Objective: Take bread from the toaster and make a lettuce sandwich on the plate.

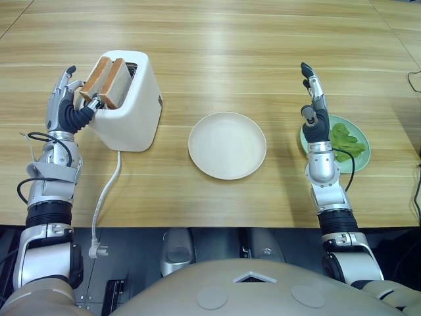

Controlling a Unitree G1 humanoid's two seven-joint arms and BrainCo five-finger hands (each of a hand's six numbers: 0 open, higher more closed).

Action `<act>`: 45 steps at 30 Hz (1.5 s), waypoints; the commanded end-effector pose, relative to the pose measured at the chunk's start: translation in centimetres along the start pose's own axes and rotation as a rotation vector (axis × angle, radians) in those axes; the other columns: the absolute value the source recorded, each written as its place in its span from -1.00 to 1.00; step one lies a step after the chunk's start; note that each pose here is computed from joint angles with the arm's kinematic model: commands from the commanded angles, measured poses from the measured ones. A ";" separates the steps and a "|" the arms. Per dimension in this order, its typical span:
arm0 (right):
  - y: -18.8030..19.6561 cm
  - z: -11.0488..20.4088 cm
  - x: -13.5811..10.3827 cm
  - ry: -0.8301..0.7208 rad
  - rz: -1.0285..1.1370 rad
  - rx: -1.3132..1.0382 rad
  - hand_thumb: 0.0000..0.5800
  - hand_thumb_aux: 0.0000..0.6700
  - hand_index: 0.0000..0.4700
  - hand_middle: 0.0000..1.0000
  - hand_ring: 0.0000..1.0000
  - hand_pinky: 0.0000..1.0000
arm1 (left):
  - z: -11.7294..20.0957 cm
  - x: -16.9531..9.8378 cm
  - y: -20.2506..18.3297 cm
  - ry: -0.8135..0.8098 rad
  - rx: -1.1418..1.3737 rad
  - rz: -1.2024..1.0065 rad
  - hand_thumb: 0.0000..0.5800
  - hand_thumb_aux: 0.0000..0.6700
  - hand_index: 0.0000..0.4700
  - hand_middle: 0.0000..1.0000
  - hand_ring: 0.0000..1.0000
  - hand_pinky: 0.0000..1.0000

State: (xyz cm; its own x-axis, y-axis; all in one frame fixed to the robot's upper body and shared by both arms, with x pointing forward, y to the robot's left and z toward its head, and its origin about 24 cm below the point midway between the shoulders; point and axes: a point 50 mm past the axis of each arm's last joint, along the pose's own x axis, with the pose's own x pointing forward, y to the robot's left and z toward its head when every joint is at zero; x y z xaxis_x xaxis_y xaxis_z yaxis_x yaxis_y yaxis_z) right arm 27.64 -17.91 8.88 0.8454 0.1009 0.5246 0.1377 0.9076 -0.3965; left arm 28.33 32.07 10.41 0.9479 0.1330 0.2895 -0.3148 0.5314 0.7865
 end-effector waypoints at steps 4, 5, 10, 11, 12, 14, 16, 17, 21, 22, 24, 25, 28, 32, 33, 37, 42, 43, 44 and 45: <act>-0.2 -0.3 -0.1 0.018 0.000 -0.003 -1.00 -1.00 -1.00 -1.00 -1.00 -1.00 | 0.0 -0.2 -0.4 0.009 -0.084 0.002 1.00 1.00 0.96 -1.00 -1.00 -1.00; -0.2 -0.4 -0.2 0.022 0.001 -0.003 -1.00 -1.00 -1.00 -1.00 -1.00 -1.00 | 0.1 -0.1 -0.3 0.006 -0.099 0.014 1.00 1.00 0.96 -1.00 -1.00 -1.00; 0.0 -0.6 -0.2 0.032 0.006 -0.002 -1.00 -1.00 -1.00 -1.00 -1.00 -1.00 | 1.1 0.6 0.1 -0.045 -0.176 0.067 1.00 1.00 0.96 -1.00 -1.00 -1.00; 0.0 -0.7 -0.2 0.034 0.006 -0.002 -1.00 -1.00 -1.00 -1.00 -1.00 -1.00 | 1.4 0.9 0.1 -0.059 -0.190 0.082 1.00 1.00 0.96 -1.00 -1.00 -1.00; 0.1 -0.7 -0.2 0.037 0.006 -0.002 -1.00 -1.00 -1.00 -1.00 -1.00 -1.00 | 1.7 1.2 0.2 -0.070 -0.204 0.101 1.00 1.00 0.96 -1.00 -1.00 -1.00; 0.1 -0.8 -0.2 0.041 0.008 0.001 -1.00 -1.00 -1.00 -1.00 -1.00 -1.00 | 2.1 1.6 0.5 -0.087 -0.232 0.142 1.00 1.00 0.96 -1.00 -1.00 -1.00; 0.2 -0.9 -0.2 0.042 0.011 0.003 -1.00 -1.00 -1.00 -1.00 -1.00 -1.00 | 2.5 2.0 0.9 -0.106 -0.256 0.179 1.00 1.00 0.96 -1.00 -1.00 -1.00; 0.2 -0.9 -0.3 0.041 0.012 0.004 -1.00 -1.00 -1.00 -1.00 -1.00 -1.00 | 2.7 2.1 1.1 -0.117 -0.268 0.197 1.00 1.00 0.96 -1.00 -1.00 -1.00; 0.2 -0.9 -0.3 0.040 0.012 0.003 -1.00 -1.00 -1.00 -1.00 -1.00 -1.00 | 3.3 2.6 1.7 -0.154 -0.298 0.251 1.00 1.00 0.96 -1.00 -1.00 -1.00; 0.2 -0.9 -0.3 0.040 0.012 0.003 -1.00 -1.00 -1.00 -1.00 -1.00 -1.00 | 3.4 2.6 1.9 -0.161 -0.304 0.261 1.00 1.00 0.96 -1.00 -1.00 -1.00; 0.2 -0.8 -0.3 0.039 0.013 0.003 -1.00 -1.00 -1.00 -1.00 -1.00 -1.00 | 3.6 2.8 2.1 -0.173 -0.311 0.278 1.00 1.00 0.96 -0.32 -0.32 -0.32; 0.2 -0.8 -0.3 0.039 0.013 0.003 -1.00 -1.00 -1.00 -1.00 -1.00 -1.00 | 3.7 2.9 2.3 -0.180 -0.312 0.285 1.00 1.00 0.96 -0.32 -0.32 -0.32; 0.3 -0.8 -0.2 0.039 0.015 0.004 -1.00 -1.00 -1.00 -1.00 -1.00 -1.00 | 4.2 3.1 2.8 -0.207 -0.320 0.310 1.00 1.00 0.96 1.00 1.00 1.00; 0.1 -0.8 -0.2 0.038 0.011 0.002 -1.00 -1.00 -1.00 -1.00 -1.00 -1.00 | 5.1 3.4 3.6 -0.260 -0.348 0.355 1.00 1.00 0.96 1.00 1.00 1.00; 0.0 -0.8 -0.1 0.037 0.009 0.000 -1.00 -1.00 -1.00 -1.00 -1.00 -1.00 | 5.4 3.4 3.9 -0.280 -0.362 0.372 1.00 1.00 0.96 1.00 1.00 1.00; -0.4 -0.8 0.0 0.031 -0.002 -0.010 -1.00 -1.00 -1.00 -1.00 -1.00 -1.00 | 6.9 3.5 4.8 -0.355 -0.414 0.424 1.00 1.00 0.96 1.00 1.00 1.00; -1.6 -0.8 0.1 0.023 -0.028 -0.042 -1.00 -1.00 -1.00 -1.00 -1.00 -1.00 | 9.4 3.2 5.7 -0.476 -0.497 0.467 1.00 1.00 0.96 1.00 1.00 1.00; -1.9 -0.8 0.1 0.023 -0.033 -0.053 -1.00 -1.00 -1.00 -1.00 -1.00 -1.00 | 10.0 3.1 5.8 -0.501 -0.518 0.472 1.00 1.00 0.96 1.00 1.00 1.00; -2.3 -0.8 0.0 0.025 -0.039 -0.069 -1.00 -1.00 -1.00 -1.00 -1.00 -1.00 | 10.7 2.9 5.8 -0.529 -0.539 0.470 1.00 1.00 0.96 1.00 1.00 1.00; -2.7 -0.9 0.0 0.028 -0.044 -0.084 -1.00 -1.00 -1.00 -1.00 -1.00 -1.00 | 11.3 2.8 5.7 -0.551 -0.556 0.464 1.00 1.00 0.96 1.00 1.00 1.00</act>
State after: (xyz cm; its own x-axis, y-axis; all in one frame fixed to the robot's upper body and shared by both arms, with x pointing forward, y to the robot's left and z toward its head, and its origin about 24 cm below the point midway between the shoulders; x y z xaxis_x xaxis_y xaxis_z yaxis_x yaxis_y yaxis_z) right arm 27.94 -20.01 9.03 0.8535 0.0665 0.5169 0.1902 0.8836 -0.4278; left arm 28.97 26.73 21.11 0.5556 0.1093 0.8243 -0.4788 0.8526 0.2096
